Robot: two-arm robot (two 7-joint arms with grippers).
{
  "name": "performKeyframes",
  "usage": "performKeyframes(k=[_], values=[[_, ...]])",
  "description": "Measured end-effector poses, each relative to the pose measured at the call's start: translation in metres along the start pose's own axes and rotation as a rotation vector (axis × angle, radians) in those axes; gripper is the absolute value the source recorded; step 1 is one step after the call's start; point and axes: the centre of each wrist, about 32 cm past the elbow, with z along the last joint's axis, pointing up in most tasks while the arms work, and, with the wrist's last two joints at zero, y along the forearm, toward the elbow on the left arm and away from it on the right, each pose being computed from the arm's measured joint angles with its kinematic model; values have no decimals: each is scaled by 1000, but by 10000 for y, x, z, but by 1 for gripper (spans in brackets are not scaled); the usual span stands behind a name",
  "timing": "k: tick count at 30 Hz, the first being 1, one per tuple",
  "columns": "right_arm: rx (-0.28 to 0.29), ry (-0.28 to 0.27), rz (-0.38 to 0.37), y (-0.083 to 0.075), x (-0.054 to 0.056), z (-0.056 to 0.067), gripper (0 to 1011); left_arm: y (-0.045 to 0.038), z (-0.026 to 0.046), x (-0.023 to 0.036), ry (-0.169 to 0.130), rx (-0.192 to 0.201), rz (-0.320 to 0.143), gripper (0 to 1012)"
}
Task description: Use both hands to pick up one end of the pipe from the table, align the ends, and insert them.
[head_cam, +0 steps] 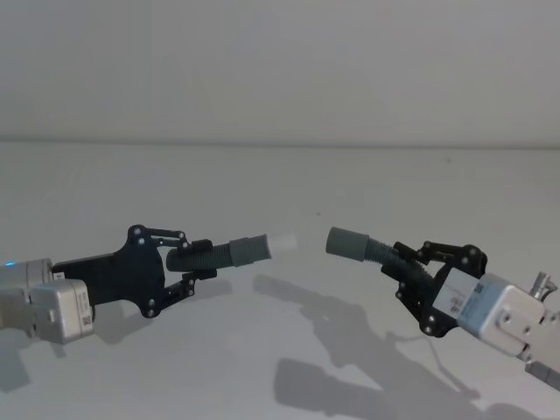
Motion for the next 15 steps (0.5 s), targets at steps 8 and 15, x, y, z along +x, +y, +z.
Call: performKeyframes(k=[8,15], values=[[21,-17,13,40,30,61,253,0,0,0,-2,-1,-1,308],[28,-29,31,77,46,111,253,0,0,0,-3,-2,-1,308]])
